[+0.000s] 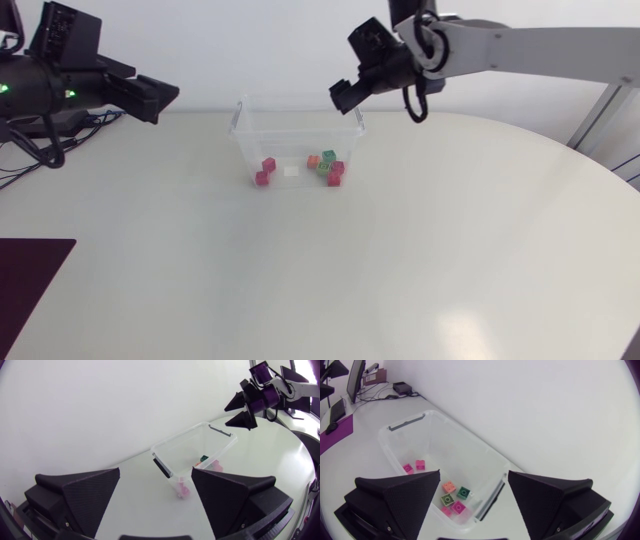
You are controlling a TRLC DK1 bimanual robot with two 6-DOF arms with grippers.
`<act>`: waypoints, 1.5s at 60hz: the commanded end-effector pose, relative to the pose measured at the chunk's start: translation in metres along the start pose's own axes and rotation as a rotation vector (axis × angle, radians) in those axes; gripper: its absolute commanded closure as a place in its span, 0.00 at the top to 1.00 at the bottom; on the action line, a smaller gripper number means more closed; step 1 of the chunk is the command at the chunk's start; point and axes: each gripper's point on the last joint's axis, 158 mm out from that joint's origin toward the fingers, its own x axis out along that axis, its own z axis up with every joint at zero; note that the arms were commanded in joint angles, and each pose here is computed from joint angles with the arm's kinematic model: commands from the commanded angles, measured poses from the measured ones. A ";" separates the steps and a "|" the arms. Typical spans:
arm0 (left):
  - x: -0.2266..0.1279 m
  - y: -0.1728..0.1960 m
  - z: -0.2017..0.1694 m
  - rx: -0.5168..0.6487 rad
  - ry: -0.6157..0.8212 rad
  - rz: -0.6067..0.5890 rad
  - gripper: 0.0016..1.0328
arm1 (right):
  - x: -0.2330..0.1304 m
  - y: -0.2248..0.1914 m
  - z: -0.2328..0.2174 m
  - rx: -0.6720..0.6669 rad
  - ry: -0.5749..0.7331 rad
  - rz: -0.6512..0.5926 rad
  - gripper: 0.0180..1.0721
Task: Place the duplo bricks in the container
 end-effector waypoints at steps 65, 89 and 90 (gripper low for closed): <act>-0.091 0.009 -0.101 -0.130 0.003 0.213 0.96 | -0.265 -0.060 -0.129 0.154 -0.114 -0.588 0.96; -0.103 -0.018 -0.128 -0.127 -0.058 0.215 0.96 | -0.306 -0.053 -0.192 0.195 -0.140 -0.717 0.96; -0.104 -0.019 -0.129 -0.131 -0.062 0.218 0.96 | -0.306 -0.052 -0.194 0.201 -0.146 -0.714 0.96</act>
